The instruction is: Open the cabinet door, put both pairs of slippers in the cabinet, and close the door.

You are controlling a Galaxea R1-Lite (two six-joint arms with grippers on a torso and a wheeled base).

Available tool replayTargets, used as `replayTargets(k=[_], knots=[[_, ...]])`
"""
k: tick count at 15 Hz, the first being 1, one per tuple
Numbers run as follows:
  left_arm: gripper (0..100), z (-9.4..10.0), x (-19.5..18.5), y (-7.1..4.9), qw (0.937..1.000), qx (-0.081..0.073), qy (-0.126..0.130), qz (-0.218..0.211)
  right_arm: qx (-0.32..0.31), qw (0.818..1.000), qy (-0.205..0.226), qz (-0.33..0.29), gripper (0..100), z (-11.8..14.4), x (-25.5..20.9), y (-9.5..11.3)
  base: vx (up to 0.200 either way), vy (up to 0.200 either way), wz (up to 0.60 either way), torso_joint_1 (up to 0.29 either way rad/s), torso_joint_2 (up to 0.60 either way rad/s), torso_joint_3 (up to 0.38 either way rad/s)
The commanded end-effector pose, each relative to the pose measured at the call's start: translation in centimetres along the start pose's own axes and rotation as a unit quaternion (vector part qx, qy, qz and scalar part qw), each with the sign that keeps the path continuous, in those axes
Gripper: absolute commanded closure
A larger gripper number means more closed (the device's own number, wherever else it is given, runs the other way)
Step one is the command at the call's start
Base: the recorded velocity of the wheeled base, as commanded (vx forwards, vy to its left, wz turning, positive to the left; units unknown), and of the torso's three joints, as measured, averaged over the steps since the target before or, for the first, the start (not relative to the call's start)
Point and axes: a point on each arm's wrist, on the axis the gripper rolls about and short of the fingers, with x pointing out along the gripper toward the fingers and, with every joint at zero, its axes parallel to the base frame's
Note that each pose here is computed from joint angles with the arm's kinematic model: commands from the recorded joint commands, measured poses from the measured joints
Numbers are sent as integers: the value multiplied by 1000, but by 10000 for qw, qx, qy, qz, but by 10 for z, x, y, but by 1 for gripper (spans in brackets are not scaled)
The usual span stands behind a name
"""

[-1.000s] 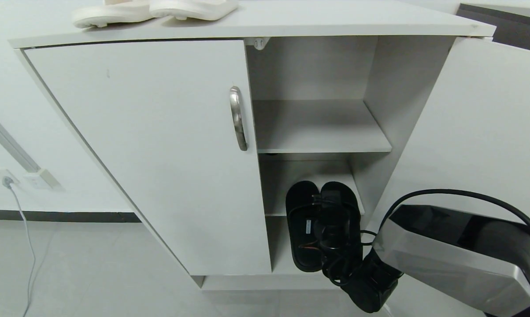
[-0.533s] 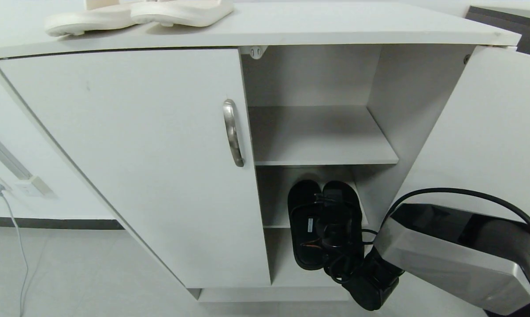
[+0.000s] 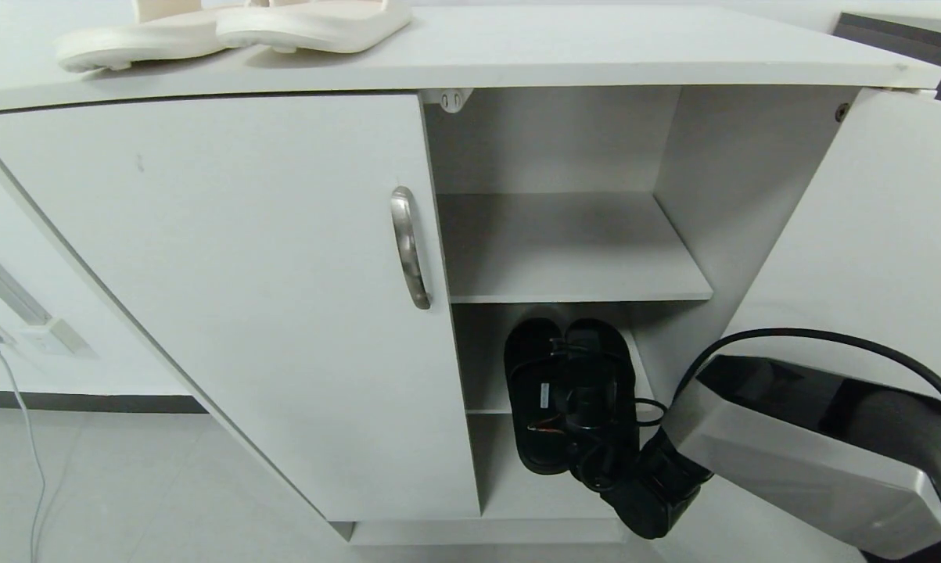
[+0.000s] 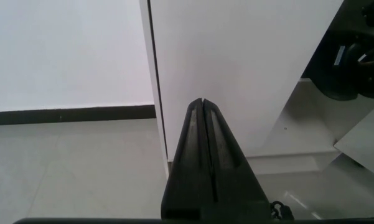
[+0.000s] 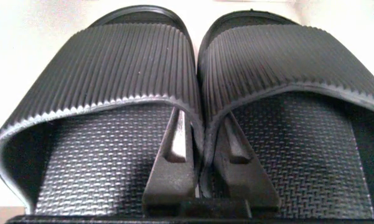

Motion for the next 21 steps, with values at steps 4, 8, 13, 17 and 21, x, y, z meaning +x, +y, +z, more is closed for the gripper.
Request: replayTargets(k=[4,8,13,17,21], knots=[[100,0,0,0,10000,-8,7,0,24,10000,12,6,100,7,27,7,0,0,0,0,0,0],[100,0,0,0,10000,-8,7,0,19,9999,31,-134,100,14,48,6,0,0,0,0,0,0],[100,0,0,0,10000,-24,7,8,153,9995,6,-262,100,22,67,5,0,0,0,0,0,0],[100,0,0,0,10000,-24,7,8,128,9995,48,-275,100,13,70,5,0,0,0,0,0,0],[100,0,0,0,10000,-24,7,8,197,9994,57,-292,100,11,71,4,0,0,0,0,0,0]])
